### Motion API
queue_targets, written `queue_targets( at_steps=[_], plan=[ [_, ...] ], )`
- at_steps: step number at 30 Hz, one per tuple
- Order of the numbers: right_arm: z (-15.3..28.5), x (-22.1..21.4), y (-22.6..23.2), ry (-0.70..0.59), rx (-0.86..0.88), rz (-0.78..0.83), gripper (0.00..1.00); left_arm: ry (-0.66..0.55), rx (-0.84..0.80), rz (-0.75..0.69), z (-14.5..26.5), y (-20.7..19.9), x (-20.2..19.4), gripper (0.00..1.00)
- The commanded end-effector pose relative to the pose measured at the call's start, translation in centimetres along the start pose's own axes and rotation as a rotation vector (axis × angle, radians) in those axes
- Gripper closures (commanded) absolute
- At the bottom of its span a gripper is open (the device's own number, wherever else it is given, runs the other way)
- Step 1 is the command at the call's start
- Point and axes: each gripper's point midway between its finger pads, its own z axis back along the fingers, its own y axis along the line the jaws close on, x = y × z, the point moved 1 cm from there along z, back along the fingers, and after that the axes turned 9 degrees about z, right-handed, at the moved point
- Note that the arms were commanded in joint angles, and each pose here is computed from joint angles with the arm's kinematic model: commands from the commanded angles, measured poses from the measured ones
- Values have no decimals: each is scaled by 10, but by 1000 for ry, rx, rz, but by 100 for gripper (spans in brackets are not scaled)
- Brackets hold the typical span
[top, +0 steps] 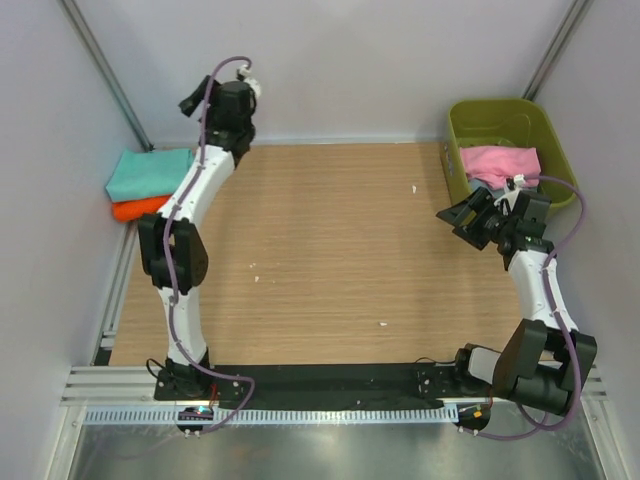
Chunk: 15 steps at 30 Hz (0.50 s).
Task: Fold and stack the t-shirts
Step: Neatly place the folded tshirt to the corner
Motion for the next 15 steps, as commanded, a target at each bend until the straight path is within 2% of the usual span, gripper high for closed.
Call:
queue_targets(
  at_steps=[1, 2, 3, 4, 5, 6, 7, 8, 9, 10, 11, 15],
  plan=[
    [16, 21, 14, -55, 10, 81, 23, -75, -46, 190, 71, -1, 30, 0],
    [19, 24, 14, -57, 3, 124, 22, -82, -131, 227, 86, -14, 33, 0],
    [21, 23, 12, -40, -21, 131, 21, -22, -276, 171, 109, -37, 18, 0],
    [27, 33, 17, -53, -29, 164, 21, -43, -456, 275, 130, -51, 30, 0],
    [30, 35, 15, -45, -47, 224, 20, 5, -564, 435, 149, -54, 30, 0],
    [34, 28, 13, 1, -71, 227, 19, 73, -683, 445, 169, -63, 18, 1],
    [41, 39, 18, -4, -83, 276, 17, 82, -853, 495, 194, -76, 24, 0],
    [42, 38, 16, 25, -96, 294, 14, 91, -916, 548, 217, -73, 22, 0],
    [48, 29, 14, 91, -105, 322, 8, 81, -969, 557, 231, -73, 21, 0],
    [54, 39, 21, 90, -104, 354, 4, 68, -1038, 549, 248, -77, 20, 1],
    [56, 32, 18, 147, -117, 333, 0, 58, -1055, 531, 263, -73, 12, 0],
    [69, 52, 12, 156, -244, 327, 0, 52, -1107, 510, 283, -66, -1, 0]
  ],
)
